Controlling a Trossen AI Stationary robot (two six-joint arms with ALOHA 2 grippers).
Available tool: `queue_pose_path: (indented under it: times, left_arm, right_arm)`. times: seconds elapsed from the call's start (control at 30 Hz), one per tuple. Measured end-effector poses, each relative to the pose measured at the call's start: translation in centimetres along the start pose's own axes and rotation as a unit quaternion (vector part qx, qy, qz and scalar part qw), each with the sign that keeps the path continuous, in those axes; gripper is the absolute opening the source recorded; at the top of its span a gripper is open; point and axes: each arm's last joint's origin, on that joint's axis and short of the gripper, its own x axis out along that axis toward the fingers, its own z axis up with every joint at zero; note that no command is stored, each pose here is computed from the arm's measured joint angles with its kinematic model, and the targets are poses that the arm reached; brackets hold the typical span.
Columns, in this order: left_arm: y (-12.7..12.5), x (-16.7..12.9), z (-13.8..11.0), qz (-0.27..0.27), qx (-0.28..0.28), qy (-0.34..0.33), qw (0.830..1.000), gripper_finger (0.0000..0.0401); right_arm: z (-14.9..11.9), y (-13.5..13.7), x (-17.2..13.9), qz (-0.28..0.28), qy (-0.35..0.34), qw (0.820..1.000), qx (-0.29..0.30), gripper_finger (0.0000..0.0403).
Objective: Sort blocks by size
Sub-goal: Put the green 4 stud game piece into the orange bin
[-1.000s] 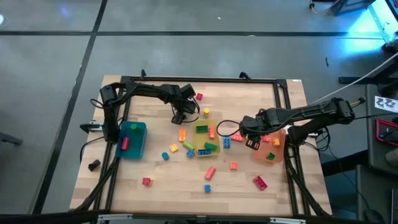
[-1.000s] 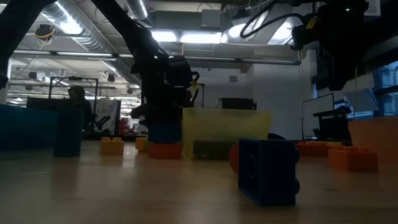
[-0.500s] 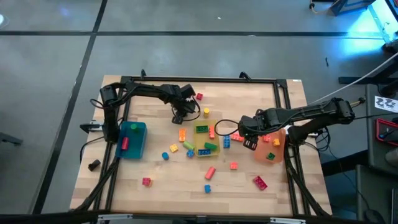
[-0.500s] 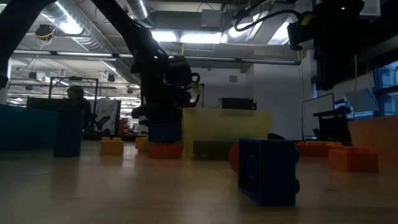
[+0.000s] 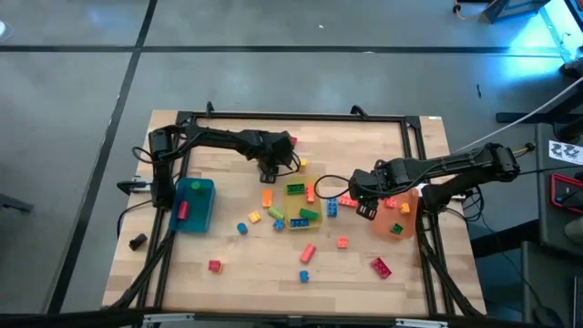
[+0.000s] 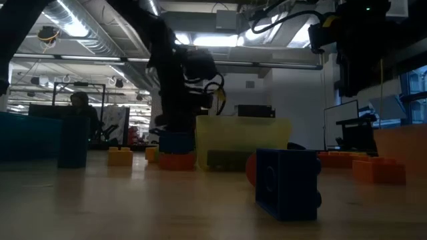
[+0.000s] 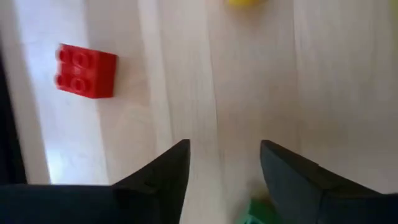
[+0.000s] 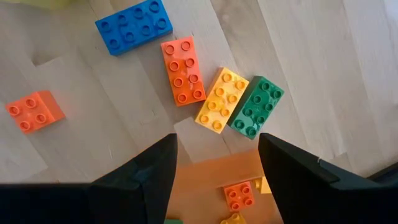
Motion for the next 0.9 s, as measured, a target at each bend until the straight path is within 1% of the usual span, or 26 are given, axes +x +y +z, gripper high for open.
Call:
queue_pose_path:
  times: [0.1,0.23,0.3,0.4,0.5,0.57,0.63,0.73,0.83,0.9]
  left_arm:
    - [0.1,-0.7,0.8,0.005,-0.031,-0.003,1.0,0.0196]
    - [0.5,-1.7,1.0,-0.003,-0.065,0.017,0.998,0.0197]
    - [0.8,-2.0,0.6,-0.008,-0.085,0.032,0.996,0.0198]
    - [1.5,-2.3,-0.5,-0.016,-0.131,0.066,0.989,0.0198]
    - [2.0,-2.3,-1.6,-0.031,-0.192,0.096,0.976,0.0198]
    - [2.4,-2.3,-2.0,-0.036,-0.235,0.103,0.966,0.0198]
    - [2.8,-2.3,-2.4,-0.033,-0.285,0.111,0.952,0.0198]
    - [3.4,-2.2,-2.8,-0.025,-0.344,0.116,0.932,0.0198]
    - [3.6,-2.2,-3.2,-0.022,-0.377,0.127,0.917,0.0198]
    - [3.7,-2.1,-3.4,-0.021,-0.386,0.131,0.913,0.0198]
  right_arm:
    - [0.0,0.0,0.0,0.0,0.0,1.0,0.0,0.0227]
    - [0.0,0.0,0.0,0.0,-0.001,1.0,0.0,0.0227]
    - [0.1,0.0,0.0,0.002,-0.003,1.0,0.001,0.0227]
    - [0.1,0.1,0.0,0.004,-0.006,1.0,0.001,0.0227]
    - [0.1,0.1,0.0,0.004,-0.006,1.0,0.001,0.0227]
    - [0.1,0.1,0.0,0.004,-0.006,1.0,0.001,0.0227]
    - [0.1,0.1,0.0,0.004,-0.006,1.0,0.001,0.0227]
    - [0.1,0.1,0.0,0.004,-0.006,1.0,0.001,0.0227]
    - [0.1,0.1,0.0,0.004,-0.006,1.0,0.002,0.0227]
    - [0.1,0.1,0.0,0.004,-0.006,1.0,0.002,0.0227]
